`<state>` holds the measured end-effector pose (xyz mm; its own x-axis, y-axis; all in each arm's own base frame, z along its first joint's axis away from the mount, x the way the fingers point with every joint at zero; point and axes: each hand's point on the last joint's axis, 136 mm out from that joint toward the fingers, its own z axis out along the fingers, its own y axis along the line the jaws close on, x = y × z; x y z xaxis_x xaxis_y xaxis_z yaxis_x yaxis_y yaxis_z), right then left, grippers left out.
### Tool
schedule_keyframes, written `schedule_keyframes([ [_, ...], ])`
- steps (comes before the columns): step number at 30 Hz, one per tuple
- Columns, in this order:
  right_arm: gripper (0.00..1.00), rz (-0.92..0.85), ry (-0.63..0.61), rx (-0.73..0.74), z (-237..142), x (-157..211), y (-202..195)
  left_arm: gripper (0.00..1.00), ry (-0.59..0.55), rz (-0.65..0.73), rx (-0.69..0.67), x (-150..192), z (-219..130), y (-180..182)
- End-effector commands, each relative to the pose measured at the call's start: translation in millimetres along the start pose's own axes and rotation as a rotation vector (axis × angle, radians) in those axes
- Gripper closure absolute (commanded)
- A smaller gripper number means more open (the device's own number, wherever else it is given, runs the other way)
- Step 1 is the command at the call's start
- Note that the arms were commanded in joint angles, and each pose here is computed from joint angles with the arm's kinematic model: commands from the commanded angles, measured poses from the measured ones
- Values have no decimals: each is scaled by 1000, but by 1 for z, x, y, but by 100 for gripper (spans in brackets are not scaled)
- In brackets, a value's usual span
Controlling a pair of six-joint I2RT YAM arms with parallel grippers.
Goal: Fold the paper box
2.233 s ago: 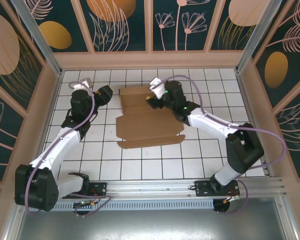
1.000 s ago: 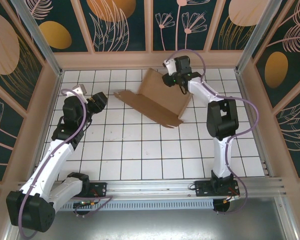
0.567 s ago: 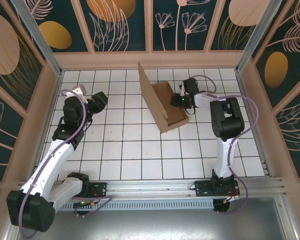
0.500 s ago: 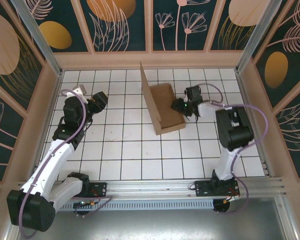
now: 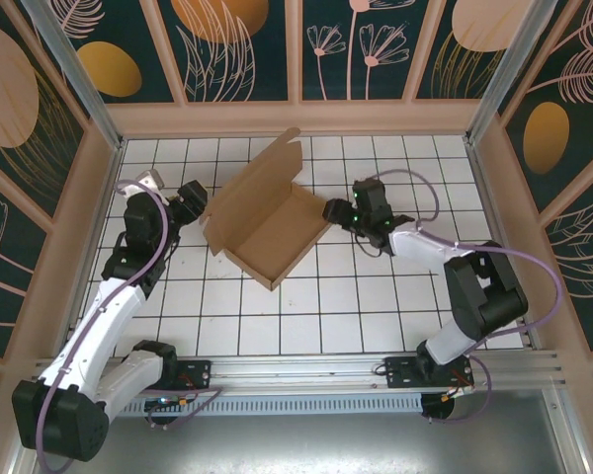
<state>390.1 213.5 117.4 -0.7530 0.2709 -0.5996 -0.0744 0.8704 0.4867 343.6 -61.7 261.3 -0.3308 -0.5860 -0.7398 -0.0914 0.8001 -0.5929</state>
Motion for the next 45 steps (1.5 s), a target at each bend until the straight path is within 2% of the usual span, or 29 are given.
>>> schedule_keyframes([
  [1, 34, -449, -31, -8, 15, -28, 22, 24, -17, 11, -65, 3, -6, 17],
  [4, 32, -593, 29, -95, 41, -28, 39, 24, -28, 9, -93, 6, -11, 27],
  [7, 32, -629, 98, -95, 74, -26, 39, 25, -29, -2, -115, 11, -15, 35],
  [12, 42, -652, 168, -25, 114, -19, 24, 25, -38, -3, -120, 15, -22, 41],
  [13, 46, -649, 175, -15, 119, -17, 21, 25, -34, 5, -120, 16, -22, 41],
  [20, 69, -590, 139, 68, 118, -16, 1, 24, -50, 48, -92, 9, -20, 33],
  [25, 77, -491, 103, 166, 93, -16, -30, 25, -89, 121, -42, -7, -14, 16],
  [28, 76, -431, 101, 208, 79, -5, -50, 25, -76, 169, 25, -6, -5, 1],
  [31, 77, -349, 89, 238, 64, 2, -64, 26, -59, 120, 25, -4, 8, 0],
  [34, 78, -235, 28, 247, 43, 1, -70, 35, -38, 83, 61, 3, 21, -5],
  [37, 69, -170, -37, 231, 25, -5, -69, 40, -44, 107, 112, 5, 26, -12],
  [39, 58, -182, -84, 182, 11, -17, -56, 40, -78, 123, 132, 3, 26, -13],
  [41, 48, -192, -160, 114, -7, -34, -41, 43, -116, 75, 117, -4, 26, -10],
  [43, 44, -189, -247, 7, -32, -55, -25, 44, -164, 64, 87, -13, 25, -6],
  [45, 44, -226, -348, -155, -61, -77, -5, 39, -152, 289, 187, -10, 23, -28],
])
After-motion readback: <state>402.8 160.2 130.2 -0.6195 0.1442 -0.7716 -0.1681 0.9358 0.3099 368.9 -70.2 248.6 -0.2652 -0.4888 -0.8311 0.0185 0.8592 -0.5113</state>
